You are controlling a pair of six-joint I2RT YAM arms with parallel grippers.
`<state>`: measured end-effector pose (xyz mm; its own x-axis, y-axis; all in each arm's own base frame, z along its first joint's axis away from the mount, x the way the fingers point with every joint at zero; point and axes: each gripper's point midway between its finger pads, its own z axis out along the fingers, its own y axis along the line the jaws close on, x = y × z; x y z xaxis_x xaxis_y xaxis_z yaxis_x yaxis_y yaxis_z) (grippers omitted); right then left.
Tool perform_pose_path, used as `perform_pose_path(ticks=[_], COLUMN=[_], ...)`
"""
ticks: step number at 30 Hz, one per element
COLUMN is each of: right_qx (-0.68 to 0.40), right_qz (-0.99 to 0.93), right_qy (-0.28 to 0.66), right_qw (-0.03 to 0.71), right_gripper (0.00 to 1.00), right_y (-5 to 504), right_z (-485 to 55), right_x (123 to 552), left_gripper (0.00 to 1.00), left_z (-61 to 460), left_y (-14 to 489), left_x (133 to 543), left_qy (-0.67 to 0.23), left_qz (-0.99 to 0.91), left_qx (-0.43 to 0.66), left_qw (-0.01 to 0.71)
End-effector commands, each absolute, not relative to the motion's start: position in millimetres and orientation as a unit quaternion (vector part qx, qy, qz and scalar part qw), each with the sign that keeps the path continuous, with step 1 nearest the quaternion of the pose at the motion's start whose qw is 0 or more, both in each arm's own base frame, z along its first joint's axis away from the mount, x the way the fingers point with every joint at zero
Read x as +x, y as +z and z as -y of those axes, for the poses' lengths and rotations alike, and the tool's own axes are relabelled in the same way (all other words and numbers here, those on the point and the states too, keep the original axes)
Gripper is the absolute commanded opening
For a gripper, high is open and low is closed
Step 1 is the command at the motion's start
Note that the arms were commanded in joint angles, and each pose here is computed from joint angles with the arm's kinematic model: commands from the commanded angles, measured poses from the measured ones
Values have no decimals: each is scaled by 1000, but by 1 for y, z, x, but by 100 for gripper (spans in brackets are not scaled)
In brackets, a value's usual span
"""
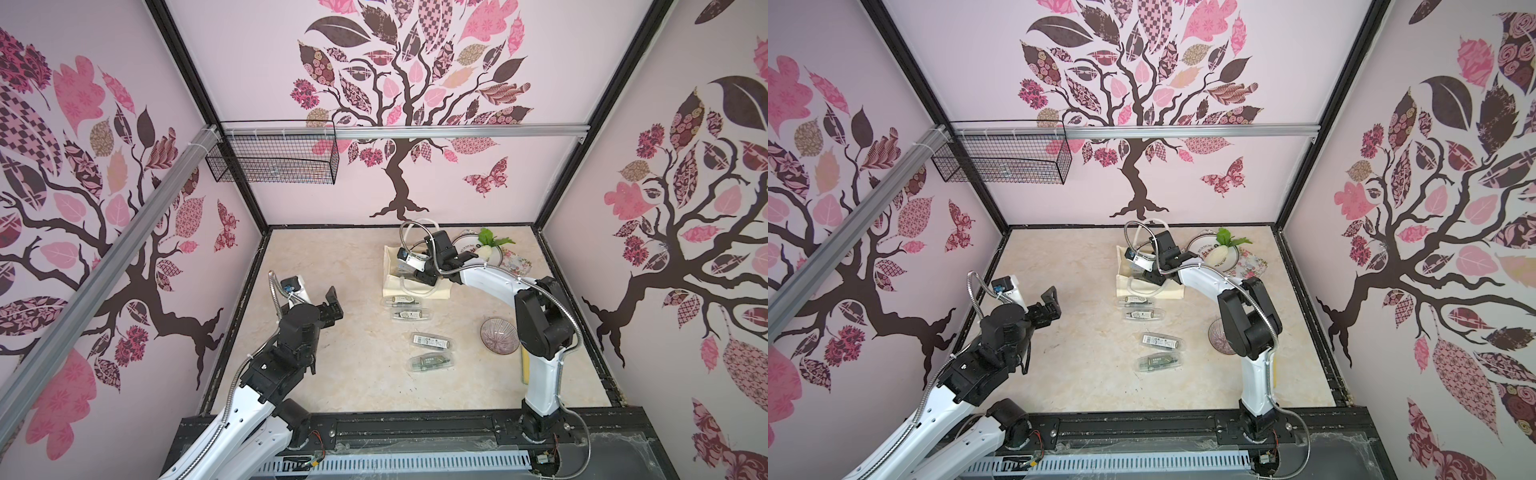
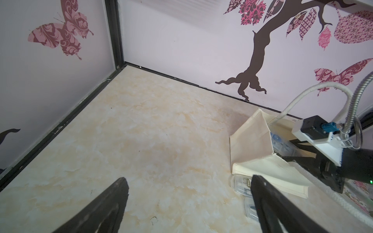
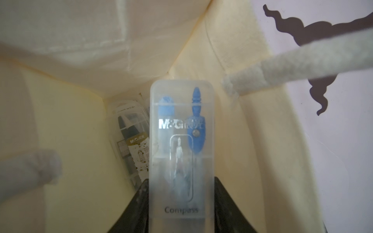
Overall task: Put the compass set into the canvas bag
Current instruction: Place the compass set in the canvas bag.
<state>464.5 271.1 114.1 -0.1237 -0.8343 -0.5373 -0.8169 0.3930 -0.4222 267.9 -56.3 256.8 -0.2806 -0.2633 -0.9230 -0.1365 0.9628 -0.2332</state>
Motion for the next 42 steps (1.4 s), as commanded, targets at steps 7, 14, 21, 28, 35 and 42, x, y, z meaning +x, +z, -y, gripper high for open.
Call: perform_pose_path(ticks=[7,14,21,28,35,42], right_qx=[-560,-561,-555,-524,-460,-384], right_qz=[-755,-755,-753,-745,-733,-715], right_qy=[-33,-42,-56,-44,-30,12], right_qw=[340,338,350,410,500,584], right_gripper=[46,51,61,68,81,100], right_y=[87,79,86,132,203,277], right_z=[-267,-265,-264,-268,-267,-261], right_x=[474,477,483,485,484,470], left_gripper=[97,97,97,97,97,97], left_z=[62,67,69,76,83,91], left_y=[266,261,265,263,255,254], left_x=[270,273,273,275,278,281], left_qy=[-74,-79,-80,-85,-82,-87], left_qz=[-791,-801,-801,-806,-815,-821], left_qx=[-121,-120,-110,-90,-70,-56], left_qw=[595,582,583,579,569,561])
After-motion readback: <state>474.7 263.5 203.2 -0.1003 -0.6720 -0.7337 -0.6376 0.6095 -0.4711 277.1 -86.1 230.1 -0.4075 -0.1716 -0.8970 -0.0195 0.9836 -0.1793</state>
